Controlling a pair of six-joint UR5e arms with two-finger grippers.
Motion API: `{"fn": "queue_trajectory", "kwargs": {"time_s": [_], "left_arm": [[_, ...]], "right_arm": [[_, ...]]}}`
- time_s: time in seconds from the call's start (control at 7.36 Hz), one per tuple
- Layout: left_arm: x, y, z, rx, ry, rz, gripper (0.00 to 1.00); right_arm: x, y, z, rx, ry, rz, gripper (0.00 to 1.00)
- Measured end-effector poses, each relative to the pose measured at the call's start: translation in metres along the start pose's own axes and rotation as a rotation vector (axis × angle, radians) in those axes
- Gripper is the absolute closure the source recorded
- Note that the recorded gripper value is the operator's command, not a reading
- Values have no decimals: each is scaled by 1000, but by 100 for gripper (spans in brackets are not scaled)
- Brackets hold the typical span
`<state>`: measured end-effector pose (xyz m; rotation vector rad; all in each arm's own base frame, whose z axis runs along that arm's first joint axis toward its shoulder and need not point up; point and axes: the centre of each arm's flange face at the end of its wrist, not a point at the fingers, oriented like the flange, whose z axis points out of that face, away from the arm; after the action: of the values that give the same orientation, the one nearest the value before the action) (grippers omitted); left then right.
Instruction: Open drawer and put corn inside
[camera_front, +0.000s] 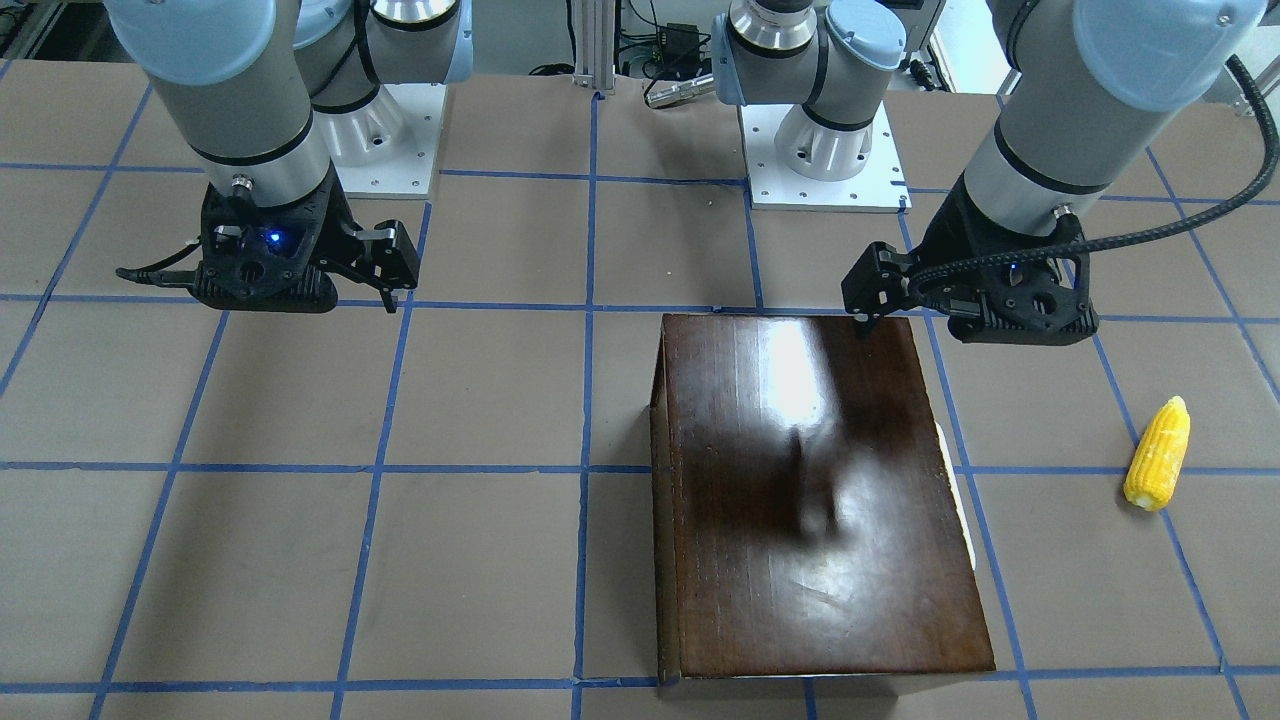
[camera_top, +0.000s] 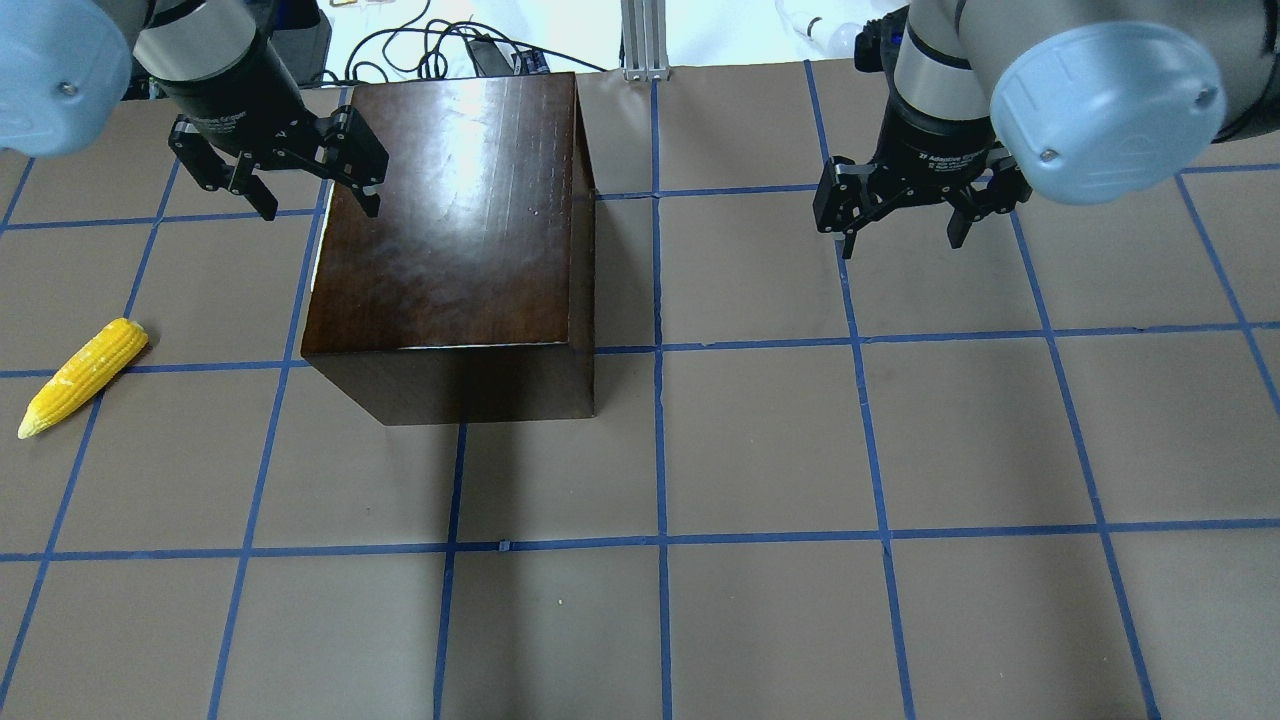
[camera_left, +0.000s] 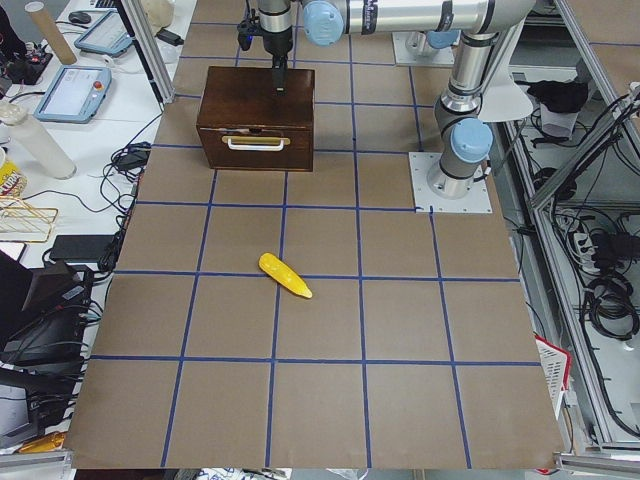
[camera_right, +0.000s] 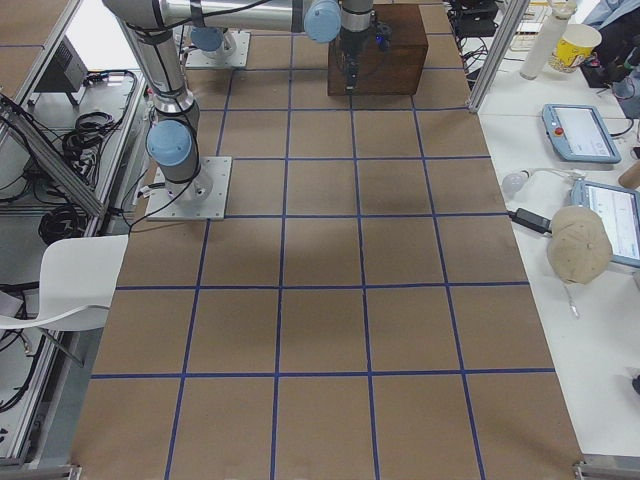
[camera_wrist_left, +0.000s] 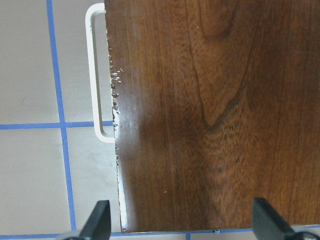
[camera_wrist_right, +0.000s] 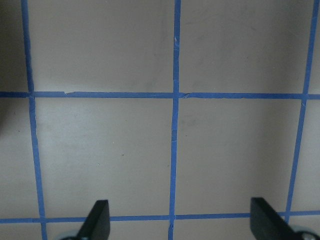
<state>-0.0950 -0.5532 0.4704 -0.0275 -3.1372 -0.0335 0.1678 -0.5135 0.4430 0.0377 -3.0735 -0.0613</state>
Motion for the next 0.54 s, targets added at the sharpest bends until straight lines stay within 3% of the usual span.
{"fn": "queue_trajectory", "kwargs": {"time_s": [0.54], "left_arm": [[0, -1, 1, -3, -2, 4, 0]], "right_arm": [[0, 0, 0, 0, 0, 0, 0]]}}
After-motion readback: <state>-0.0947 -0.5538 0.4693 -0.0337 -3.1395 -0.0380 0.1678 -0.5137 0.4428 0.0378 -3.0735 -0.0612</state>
